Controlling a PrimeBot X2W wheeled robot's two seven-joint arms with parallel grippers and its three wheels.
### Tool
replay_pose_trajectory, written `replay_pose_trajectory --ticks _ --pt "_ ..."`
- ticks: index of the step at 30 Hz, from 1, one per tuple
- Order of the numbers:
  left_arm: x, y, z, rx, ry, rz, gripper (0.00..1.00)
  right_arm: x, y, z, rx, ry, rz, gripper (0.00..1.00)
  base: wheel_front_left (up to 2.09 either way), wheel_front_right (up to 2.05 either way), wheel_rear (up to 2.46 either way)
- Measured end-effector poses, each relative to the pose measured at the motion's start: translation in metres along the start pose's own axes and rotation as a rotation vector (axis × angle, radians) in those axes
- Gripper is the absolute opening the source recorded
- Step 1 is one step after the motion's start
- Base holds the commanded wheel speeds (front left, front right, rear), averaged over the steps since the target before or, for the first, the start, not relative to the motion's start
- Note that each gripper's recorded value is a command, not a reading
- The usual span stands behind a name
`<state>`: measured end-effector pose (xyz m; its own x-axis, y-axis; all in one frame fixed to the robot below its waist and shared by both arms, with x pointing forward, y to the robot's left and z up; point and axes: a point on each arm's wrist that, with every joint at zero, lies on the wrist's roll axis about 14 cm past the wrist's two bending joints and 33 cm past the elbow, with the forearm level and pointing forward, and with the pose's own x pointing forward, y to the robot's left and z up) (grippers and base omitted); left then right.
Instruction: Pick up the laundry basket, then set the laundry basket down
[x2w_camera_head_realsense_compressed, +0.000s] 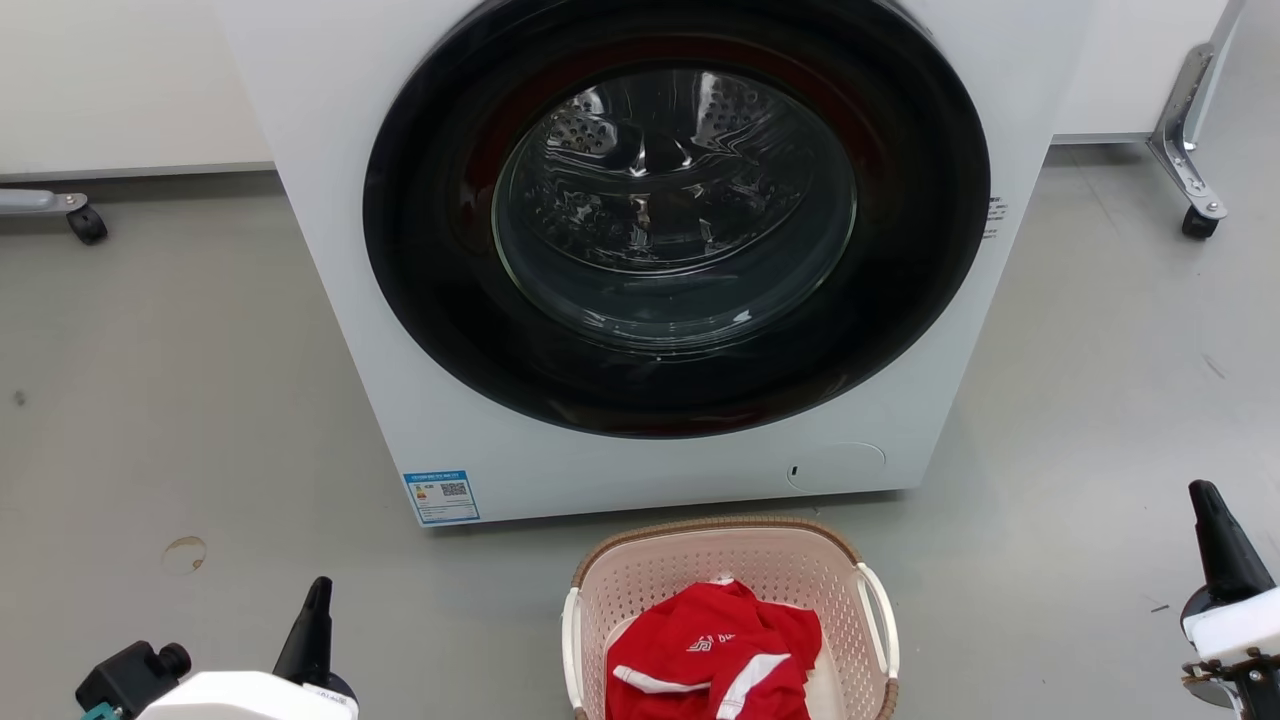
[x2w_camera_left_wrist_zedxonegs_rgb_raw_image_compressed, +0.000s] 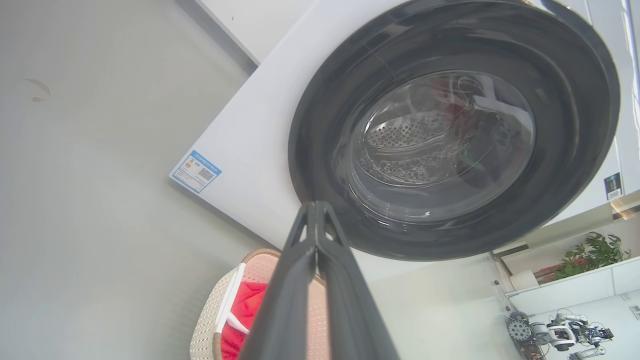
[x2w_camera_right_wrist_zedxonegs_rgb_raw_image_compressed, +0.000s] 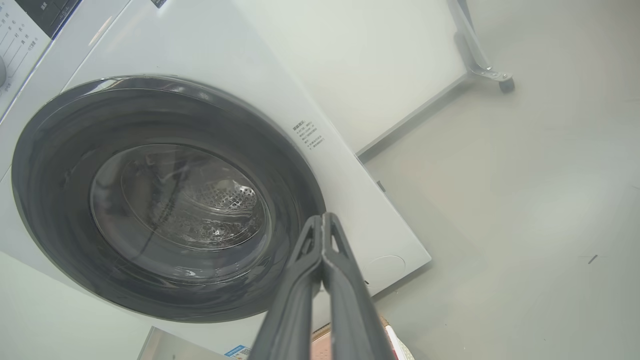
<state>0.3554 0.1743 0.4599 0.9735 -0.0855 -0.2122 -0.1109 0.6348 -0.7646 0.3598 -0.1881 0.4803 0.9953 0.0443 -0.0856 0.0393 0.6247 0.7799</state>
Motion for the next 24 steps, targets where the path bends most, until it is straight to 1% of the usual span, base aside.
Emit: replay_pose_trajectory --ticks 24 --pt "0.0064 -0.0028 0.0072 -0.274 -0.023 -0.021 0.00 0.0038 -0.0066 0.0022 0.278 -0.019 -0.030 0.00 0.00 0.00 0.00"
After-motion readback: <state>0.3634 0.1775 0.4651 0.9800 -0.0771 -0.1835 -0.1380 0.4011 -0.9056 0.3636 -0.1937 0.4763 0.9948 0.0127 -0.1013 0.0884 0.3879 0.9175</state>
